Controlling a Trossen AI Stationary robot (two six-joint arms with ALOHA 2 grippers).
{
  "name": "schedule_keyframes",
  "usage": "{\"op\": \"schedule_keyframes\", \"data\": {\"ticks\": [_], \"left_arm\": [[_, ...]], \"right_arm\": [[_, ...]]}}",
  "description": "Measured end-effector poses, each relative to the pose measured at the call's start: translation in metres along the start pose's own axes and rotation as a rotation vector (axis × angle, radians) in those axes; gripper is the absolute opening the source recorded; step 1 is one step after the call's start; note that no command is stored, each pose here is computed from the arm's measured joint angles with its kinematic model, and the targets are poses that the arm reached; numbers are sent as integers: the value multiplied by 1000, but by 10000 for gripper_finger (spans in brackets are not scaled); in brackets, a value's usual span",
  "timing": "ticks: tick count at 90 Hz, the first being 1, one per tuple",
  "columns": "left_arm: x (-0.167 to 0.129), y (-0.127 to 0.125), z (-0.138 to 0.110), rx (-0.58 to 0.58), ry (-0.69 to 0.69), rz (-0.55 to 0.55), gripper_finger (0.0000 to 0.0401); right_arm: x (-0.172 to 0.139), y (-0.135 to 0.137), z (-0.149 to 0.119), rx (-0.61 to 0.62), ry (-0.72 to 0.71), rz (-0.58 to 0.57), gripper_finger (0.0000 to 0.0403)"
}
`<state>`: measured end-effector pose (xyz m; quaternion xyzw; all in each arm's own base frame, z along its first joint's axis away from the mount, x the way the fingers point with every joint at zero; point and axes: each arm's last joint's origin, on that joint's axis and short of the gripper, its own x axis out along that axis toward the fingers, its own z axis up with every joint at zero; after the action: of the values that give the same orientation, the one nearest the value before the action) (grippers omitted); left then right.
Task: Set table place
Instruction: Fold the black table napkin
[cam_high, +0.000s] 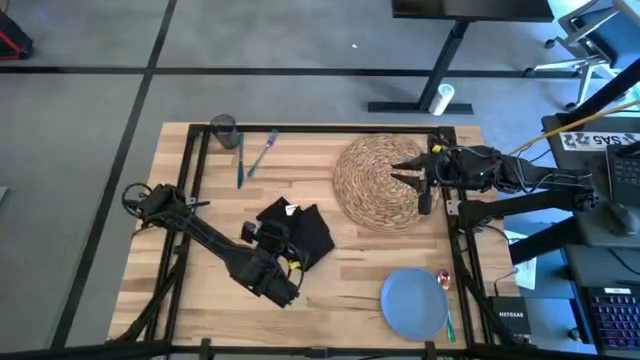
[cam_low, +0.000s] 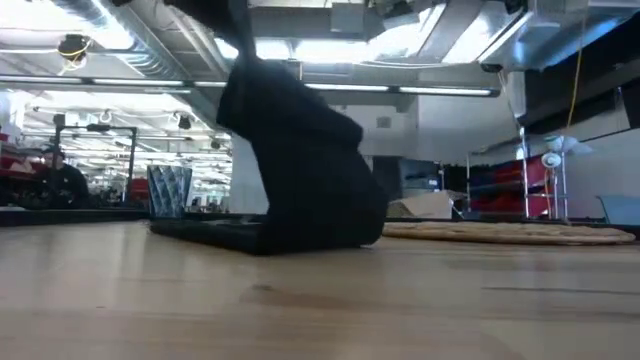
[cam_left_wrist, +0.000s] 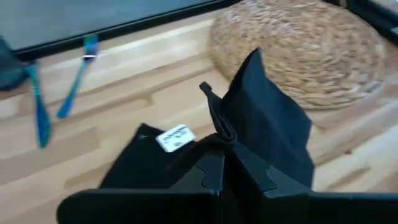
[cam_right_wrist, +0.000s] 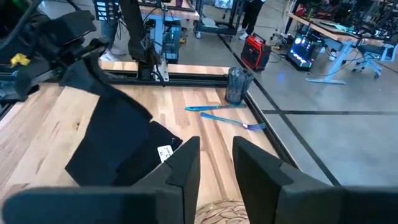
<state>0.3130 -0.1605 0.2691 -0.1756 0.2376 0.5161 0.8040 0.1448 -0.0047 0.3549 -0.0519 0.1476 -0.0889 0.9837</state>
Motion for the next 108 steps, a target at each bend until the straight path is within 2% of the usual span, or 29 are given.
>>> {"op": "schedule_keyframes", "data": {"ticks": [13, 47, 91, 108], "left_arm": [[0, 8, 1, 6, 20, 62, 0], [17, 11, 2, 5, 35, 126, 0], [47, 29, -26, -55, 37, 253, 0], [55, 36, -38, -43, 50, 277, 0]], "right_arm": [[0, 0, 0, 18, 0, 0, 83], [0, 0, 0, 22, -1, 0, 83], [0, 0, 0, 22, -2, 0, 83], [0, 0, 0, 22, -1, 0, 83]]}}
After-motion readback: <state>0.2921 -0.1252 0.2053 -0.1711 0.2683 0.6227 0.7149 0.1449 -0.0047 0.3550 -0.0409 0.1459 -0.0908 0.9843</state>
